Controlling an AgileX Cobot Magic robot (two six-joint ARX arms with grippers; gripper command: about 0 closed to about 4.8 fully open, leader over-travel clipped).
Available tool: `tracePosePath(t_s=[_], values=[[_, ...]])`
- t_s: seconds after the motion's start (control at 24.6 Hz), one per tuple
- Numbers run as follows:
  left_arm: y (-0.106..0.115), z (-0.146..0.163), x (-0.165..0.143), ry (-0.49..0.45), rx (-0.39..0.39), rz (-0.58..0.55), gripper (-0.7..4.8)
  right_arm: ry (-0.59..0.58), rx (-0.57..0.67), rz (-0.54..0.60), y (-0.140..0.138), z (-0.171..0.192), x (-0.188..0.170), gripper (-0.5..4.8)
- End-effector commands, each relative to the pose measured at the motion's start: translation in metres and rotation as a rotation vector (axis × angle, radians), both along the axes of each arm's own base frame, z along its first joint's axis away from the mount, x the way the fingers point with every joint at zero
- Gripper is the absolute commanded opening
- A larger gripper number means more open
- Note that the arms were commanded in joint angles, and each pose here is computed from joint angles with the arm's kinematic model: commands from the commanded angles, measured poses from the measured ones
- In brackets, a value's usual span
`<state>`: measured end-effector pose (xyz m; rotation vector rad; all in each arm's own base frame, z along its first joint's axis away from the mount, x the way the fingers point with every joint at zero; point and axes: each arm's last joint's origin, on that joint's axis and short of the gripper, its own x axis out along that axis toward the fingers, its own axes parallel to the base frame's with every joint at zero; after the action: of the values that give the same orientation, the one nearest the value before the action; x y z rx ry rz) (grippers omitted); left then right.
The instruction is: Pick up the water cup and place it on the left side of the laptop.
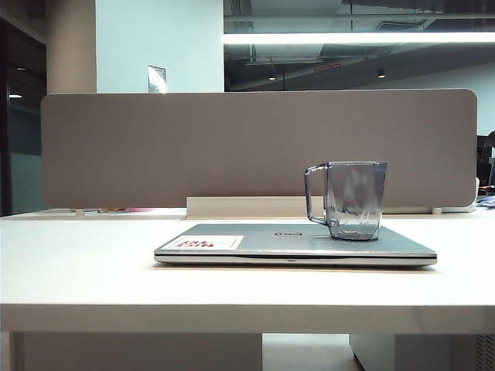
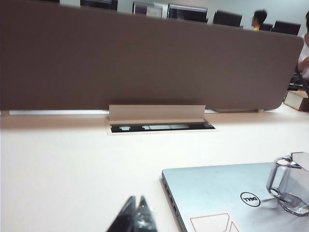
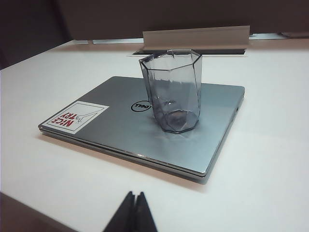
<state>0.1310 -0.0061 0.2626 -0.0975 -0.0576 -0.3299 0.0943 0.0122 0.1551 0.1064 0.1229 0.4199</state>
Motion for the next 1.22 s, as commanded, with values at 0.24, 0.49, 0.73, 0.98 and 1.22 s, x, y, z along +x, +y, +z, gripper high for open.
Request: tracePosePath(t_s=[0.24, 0.49, 0.73, 0.98, 1.22], values=[[-0.025, 0.012, 0.063, 0.109, 0.007, -0.155, -0.06, -0.007, 0.0, 0.002, 0.0, -0.001, 0.0, -0.05], [-0.067, -0.013, 0.099, 0.106, 0.013, -0.254, -0.06, -0.006, 0.0, 0.002, 0.0, -0.001, 0.0, -0.05], [-0.098, -0.035, 0.118, 0.205, 0.043, -0.326, -0.06, -0.006, 0.0, 0.003, 0.0, -0.001, 0.0, -0.05], [-0.125, -0.043, 0.135, 0.252, 0.063, -0.39, -0.06, -0.006, 0.0, 0.002, 0.0, -0.001, 0.0, -0.05], [-0.157, -0.05, 0.154, 0.276, 0.081, -0.434, -0.06, 0.0, 0.0, 0.003, 0.0, -0.001, 0.0, -0.05]])
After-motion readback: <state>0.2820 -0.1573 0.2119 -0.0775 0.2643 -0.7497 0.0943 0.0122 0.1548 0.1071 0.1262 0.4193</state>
